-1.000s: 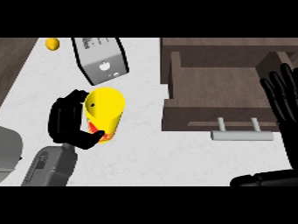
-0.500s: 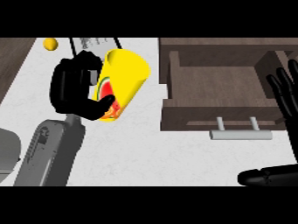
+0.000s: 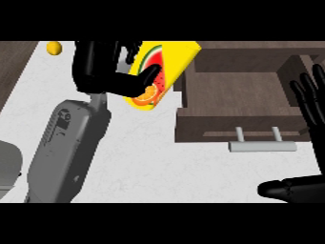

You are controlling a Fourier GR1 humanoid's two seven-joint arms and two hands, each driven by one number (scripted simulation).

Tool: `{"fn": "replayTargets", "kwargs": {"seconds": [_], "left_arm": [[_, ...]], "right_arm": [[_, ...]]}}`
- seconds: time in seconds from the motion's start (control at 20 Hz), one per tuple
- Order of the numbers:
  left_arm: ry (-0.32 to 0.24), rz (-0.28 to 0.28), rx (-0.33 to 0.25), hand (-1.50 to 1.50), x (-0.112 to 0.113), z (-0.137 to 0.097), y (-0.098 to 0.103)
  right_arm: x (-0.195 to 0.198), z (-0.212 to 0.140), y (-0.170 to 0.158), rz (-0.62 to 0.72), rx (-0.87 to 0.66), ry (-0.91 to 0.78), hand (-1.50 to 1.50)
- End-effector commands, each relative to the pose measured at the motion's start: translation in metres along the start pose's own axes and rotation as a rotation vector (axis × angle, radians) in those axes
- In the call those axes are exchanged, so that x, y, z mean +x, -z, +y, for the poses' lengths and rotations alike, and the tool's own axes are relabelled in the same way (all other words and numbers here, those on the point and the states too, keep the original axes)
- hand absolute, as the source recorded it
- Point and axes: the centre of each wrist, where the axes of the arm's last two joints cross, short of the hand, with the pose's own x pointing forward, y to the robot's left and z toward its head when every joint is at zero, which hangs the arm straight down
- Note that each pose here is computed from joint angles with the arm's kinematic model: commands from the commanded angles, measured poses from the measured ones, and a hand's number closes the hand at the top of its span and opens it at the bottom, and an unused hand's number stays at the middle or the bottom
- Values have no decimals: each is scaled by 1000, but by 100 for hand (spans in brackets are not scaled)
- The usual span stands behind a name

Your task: Pick up the cup, place it into the drawer and close the drawer

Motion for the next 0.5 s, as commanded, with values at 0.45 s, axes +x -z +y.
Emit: {"fn": "replayTargets", "kwargs": {"seconds": [0.45], "left_arm": [[97, 87, -46, 150, -19, -66, 46]], "right_arm": [[-12, 1, 4, -6, 6, 25, -150]]}}
